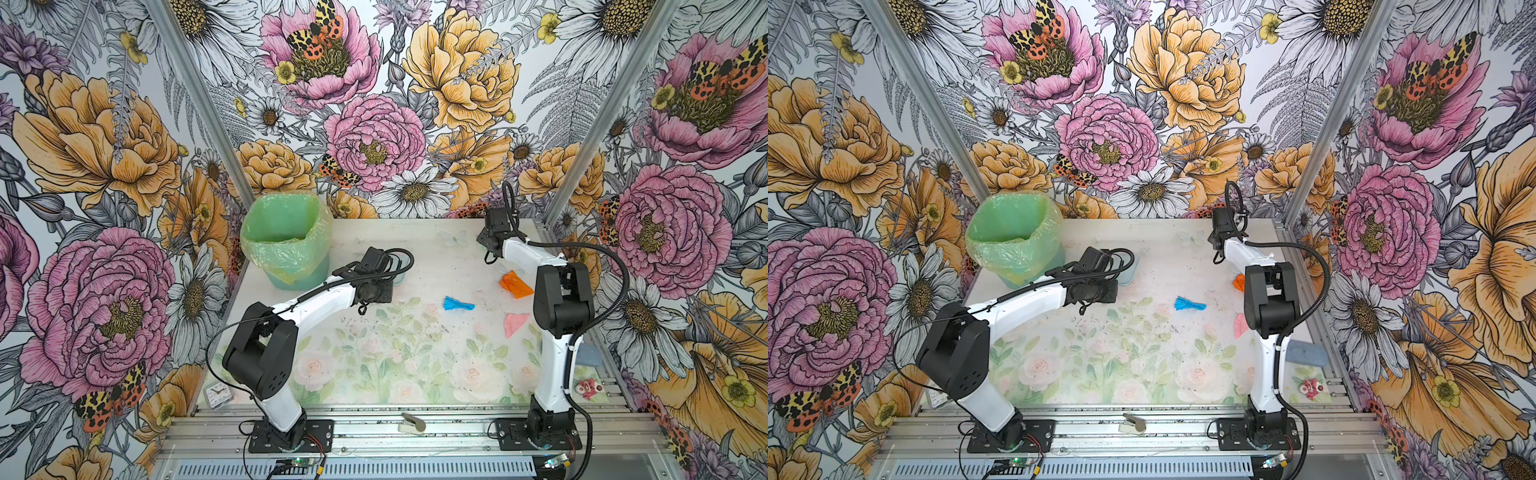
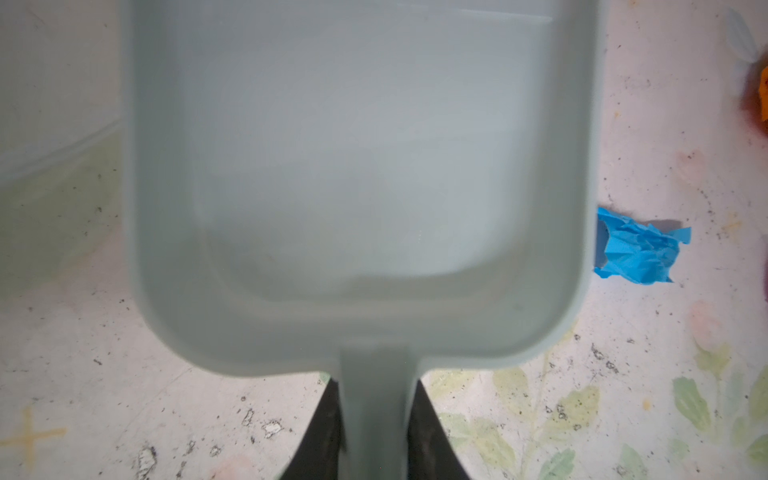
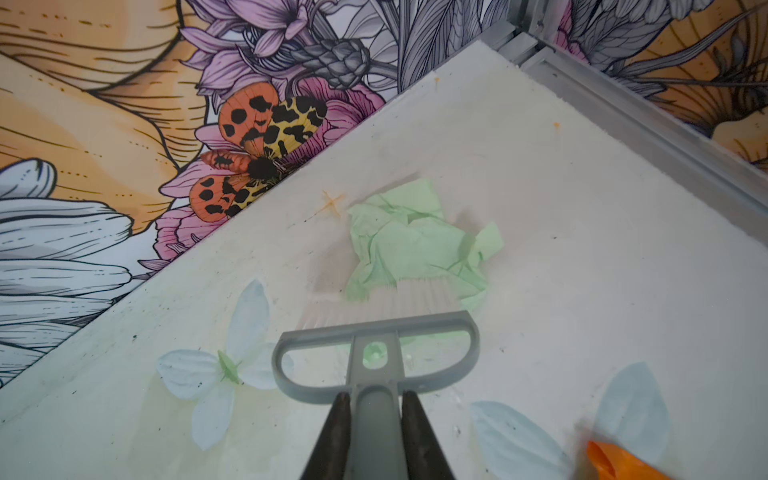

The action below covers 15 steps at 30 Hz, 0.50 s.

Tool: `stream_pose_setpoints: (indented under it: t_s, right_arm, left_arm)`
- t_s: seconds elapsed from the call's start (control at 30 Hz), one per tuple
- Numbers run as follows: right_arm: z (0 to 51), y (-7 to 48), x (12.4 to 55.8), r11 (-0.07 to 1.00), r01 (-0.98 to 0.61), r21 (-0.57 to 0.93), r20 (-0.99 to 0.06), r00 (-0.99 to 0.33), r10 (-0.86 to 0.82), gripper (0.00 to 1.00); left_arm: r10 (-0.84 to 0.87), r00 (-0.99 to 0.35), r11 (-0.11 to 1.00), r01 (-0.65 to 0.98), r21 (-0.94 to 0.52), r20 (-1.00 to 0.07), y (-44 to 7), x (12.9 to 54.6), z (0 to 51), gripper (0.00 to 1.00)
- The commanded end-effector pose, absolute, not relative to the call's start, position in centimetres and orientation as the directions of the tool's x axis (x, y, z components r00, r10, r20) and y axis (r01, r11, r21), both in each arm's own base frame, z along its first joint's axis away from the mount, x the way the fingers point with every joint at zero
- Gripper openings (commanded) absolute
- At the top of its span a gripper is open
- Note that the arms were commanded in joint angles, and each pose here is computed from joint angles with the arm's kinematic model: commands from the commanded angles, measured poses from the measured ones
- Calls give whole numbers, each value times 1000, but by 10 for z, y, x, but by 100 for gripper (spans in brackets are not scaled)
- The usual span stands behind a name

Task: Sweep away the paper scraps from the table
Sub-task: 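Lower the empty dustpan with the left while the right brushes toward the light green paper, then push the light green paper with the right brush toward the dustpan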

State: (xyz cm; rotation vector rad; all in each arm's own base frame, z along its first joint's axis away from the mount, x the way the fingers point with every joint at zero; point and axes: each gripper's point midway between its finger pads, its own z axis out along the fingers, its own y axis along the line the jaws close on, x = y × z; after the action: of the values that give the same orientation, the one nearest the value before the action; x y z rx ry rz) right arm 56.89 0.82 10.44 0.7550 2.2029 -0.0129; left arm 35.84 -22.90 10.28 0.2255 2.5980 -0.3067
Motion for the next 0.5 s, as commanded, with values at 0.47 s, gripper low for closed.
stream_pose_setpoints:
  t_s: [0.47]
  right_arm:
    - [131, 159, 485, 886, 235, 400, -575, -689, 442, 0]
  left_arm:
    - [130, -886, 959, 226, -169, -446, -243, 325, 63, 6]
